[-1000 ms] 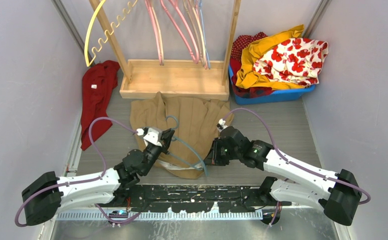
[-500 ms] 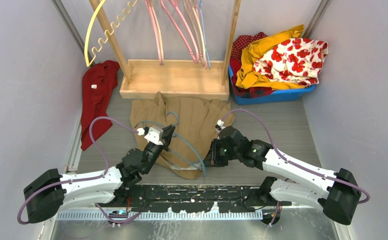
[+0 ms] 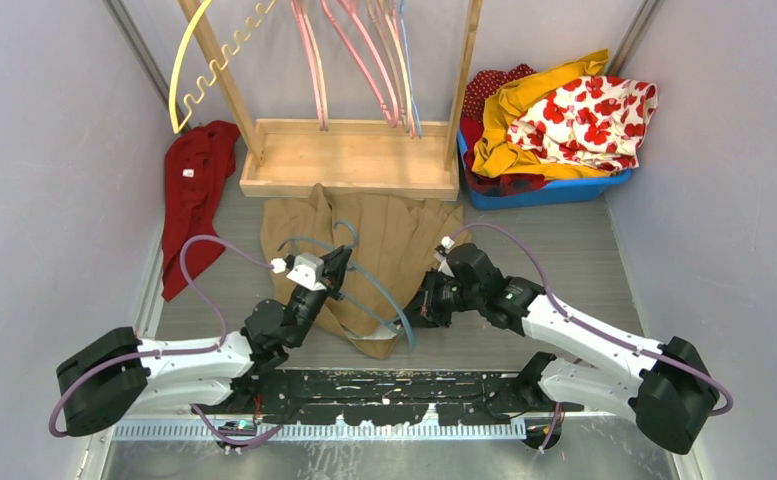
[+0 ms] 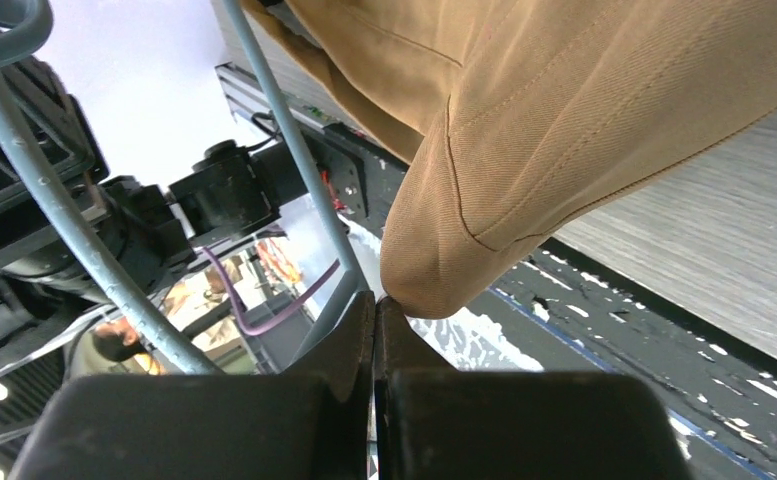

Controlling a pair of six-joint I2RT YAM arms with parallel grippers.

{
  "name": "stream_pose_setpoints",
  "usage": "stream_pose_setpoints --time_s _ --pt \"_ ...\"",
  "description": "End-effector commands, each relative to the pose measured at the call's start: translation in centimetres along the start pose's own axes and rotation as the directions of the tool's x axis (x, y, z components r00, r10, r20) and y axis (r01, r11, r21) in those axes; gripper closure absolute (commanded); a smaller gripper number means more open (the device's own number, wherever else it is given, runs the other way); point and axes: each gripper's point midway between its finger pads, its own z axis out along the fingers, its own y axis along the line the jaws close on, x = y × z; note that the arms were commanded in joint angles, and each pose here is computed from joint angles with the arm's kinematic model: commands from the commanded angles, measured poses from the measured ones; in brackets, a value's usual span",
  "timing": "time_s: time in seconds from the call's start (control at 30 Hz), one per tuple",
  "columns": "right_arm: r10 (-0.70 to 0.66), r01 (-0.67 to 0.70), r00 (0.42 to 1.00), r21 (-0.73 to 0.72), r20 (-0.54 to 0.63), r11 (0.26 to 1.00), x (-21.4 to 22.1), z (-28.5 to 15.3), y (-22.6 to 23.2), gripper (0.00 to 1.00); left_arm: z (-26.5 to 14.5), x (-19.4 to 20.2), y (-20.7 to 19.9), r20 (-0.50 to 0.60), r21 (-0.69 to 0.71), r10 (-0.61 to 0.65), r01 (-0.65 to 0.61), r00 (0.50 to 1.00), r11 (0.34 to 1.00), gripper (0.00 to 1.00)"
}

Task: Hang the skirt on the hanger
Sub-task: Hang the skirt on the hanger.

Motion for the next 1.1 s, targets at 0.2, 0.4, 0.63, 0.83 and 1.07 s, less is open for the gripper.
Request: stream_pose_setpoints --time_s 0.2,0.4,0.63,0.83,1.07 --pt "0.090 -0.108 0.987 -0.137 -0.135 0.985 1.4 -0.7 1.6 0.99 0.1 -4.5 1.7 0.161 -0.078 0.032 -0.020 0.986 0.997 0.97" --pt "0.129 -0.153 0.977 -0.137 -0.168 0.979 1.4 -1.5 1.1 0.99 -0.1 -5.4 1.8 0.186 -0.066 0.055 -0.043 0.981 0.997 0.95" --pt "0.164 -0.202 0.964 -0.178 -0.207 0.963 1.1 -1.7 1.9 0.99 -0.1 -5.0 1.3 0.176 -0.041 0.057 -0.051 0.983 0.998 0.95" --pt "0.195 -0.249 0.951 -0.217 -0.240 0.944 1.0 -1.6 2.5 0.99 0.0 -4.5 1.2 0.159 -0.036 0.062 -0.057 0.985 0.998 0.95" --pt "0.206 -0.267 0.945 -0.233 -0.254 0.935 0.8 -2.1 2.5 0.99 -0.1 -4.0 1.3 0.140 -0.041 0.083 -0.078 0.987 0.996 0.95"
